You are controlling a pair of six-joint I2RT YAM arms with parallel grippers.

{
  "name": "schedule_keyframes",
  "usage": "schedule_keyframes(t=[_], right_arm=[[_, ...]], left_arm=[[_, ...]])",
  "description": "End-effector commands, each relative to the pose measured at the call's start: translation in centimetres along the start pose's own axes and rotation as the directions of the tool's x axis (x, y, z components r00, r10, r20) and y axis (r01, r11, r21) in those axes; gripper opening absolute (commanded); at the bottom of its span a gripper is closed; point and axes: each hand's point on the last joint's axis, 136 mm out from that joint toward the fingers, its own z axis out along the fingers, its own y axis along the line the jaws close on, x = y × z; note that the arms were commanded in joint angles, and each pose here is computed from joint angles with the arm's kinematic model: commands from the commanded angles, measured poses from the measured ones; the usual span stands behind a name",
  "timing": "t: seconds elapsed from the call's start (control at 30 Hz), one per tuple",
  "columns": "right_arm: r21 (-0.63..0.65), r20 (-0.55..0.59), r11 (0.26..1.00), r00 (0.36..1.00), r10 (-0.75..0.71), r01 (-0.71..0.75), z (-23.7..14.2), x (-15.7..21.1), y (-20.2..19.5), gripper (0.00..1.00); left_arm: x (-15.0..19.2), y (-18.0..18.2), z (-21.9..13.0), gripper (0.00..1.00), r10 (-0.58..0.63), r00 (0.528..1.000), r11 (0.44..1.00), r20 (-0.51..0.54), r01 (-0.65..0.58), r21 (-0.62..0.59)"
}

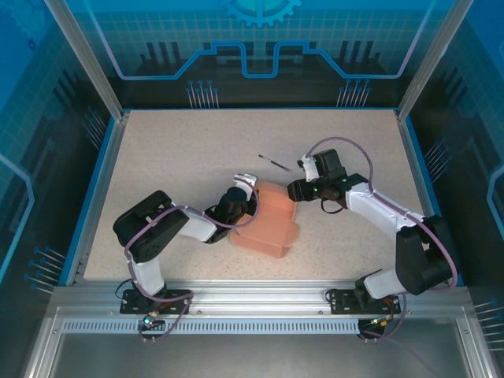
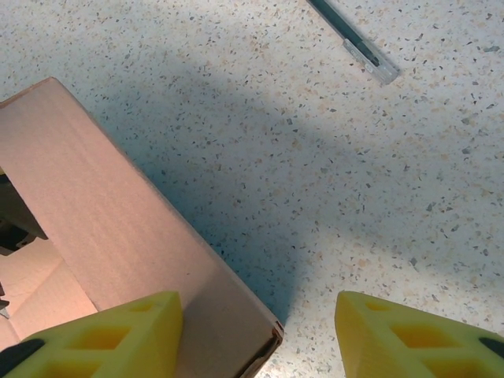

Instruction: Fold the paper box

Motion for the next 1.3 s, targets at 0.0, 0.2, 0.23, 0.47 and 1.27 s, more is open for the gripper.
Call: schedule_keyframes(t=[0.0,0.2,0.23,0.47,1.27], right_arm=[[-0.015,0.003,1.0,1.0,0.002,-0.002,-1.3,-0.3,0.4,0.55],[0.005,0.09,0.999,0.995,-0.036,0.036,-3.9,-2.3,0.9,0.56],[0.017,0.102,0.999,0.994,-0.041,0.039,-4.2,-2.5,0.7,0.57],[0.076,0.172,0.996,0.983,-0.062,0.05,-6.5,-3.9,0.3,0.57],[0.045,0.2,0.998,0.978,-0.054,0.046,-8.0,-3.9,1.1,0.58]], left_arm=[[-0.2,0.3,-0.2,0.0,0.006,1.0,1.0,0.024,-0.005,-0.023],[-0.8,0.4,-0.5,0.0,0.007,1.0,1.0,0.011,-0.007,-0.023],[-1.1,0.3,-0.5,0.0,0.01,1.0,1.0,0.004,-0.01,-0.022],[-1.6,0.8,-1.4,0.0,-0.025,0.991,0.999,-0.132,0.028,0.017],[-1.8,2.0,-4.1,0.0,0.387,0.656,0.906,-0.648,-0.14,0.399]])
